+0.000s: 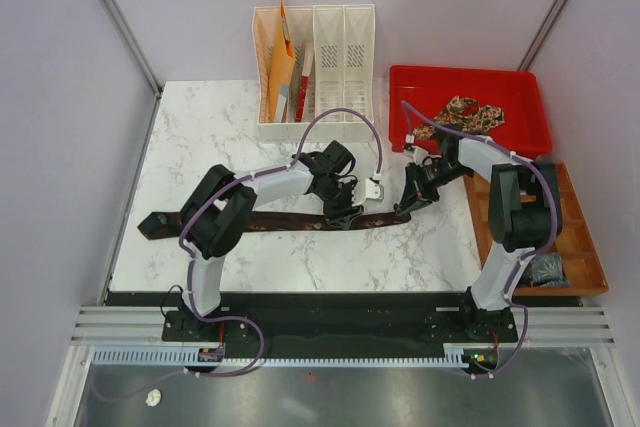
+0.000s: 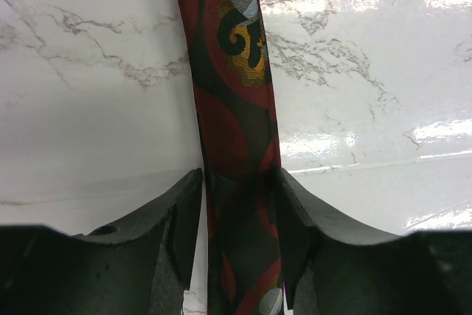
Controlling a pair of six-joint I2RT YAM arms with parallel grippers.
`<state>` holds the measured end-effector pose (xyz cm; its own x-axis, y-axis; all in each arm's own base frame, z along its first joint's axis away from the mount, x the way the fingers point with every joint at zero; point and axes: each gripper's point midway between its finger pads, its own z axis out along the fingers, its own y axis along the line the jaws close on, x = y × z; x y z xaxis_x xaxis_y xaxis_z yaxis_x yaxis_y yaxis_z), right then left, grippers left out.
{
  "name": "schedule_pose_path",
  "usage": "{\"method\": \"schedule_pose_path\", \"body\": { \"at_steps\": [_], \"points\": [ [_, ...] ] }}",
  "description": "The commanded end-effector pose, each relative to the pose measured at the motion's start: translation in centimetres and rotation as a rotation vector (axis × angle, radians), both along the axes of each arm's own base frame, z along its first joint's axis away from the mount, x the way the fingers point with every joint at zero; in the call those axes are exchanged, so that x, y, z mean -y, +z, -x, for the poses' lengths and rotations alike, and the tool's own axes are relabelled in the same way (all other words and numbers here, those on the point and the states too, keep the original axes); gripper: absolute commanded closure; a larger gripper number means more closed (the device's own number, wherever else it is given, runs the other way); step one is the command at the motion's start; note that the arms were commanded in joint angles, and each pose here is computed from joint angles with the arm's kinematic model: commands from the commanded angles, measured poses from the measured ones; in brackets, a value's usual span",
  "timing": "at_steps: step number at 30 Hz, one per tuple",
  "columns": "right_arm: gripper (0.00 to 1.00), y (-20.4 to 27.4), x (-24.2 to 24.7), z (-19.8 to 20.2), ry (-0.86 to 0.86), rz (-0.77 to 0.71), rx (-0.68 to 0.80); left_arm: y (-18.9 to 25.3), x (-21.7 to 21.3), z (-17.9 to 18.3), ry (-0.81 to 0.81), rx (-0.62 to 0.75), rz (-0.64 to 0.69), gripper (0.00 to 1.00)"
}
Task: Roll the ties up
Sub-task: Roll the tie at the center of the board.
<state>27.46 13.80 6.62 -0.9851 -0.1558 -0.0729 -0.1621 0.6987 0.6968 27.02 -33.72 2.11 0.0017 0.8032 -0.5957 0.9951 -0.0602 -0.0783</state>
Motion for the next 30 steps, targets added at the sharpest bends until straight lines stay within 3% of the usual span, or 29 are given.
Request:
{"method": "schedule_pose_path", "body": {
  "at_steps": [1,15,17,20,23,30],
  "points": [
    [1.0,0.3,-2.1,-0.2,0.004,-0.064,0.003,0.5,0.1,0.0,0.019,0.004,0.015,0.5],
    [1.0,-2.8,-7.7,-0.1,-0.015,-0.108,-0.064,0.5,0.0,0.3,0.008,-0.002,0.033,0.54],
    [1.0,-3.8,-7.7,0.1,-0.015,-0.101,-0.081,0.7,-0.1,0.4,0.008,-0.003,0.04,0.51],
    [1.0,-4.9,-7.5,0.4,-0.012,-0.084,-0.094,2.1,0.0,0.5,0.001,0.007,0.089,0.37],
    [1.0,-5.3,-7.5,0.4,-0.018,-0.083,-0.101,4.0,0.3,0.4,-0.002,0.05,0.166,0.32],
    [1.0,-4.9,-8.1,-0.4,-0.036,-0.118,-0.096,6.4,2.1,0.2,-0.004,0.091,0.294,0.28]
  ]
}}
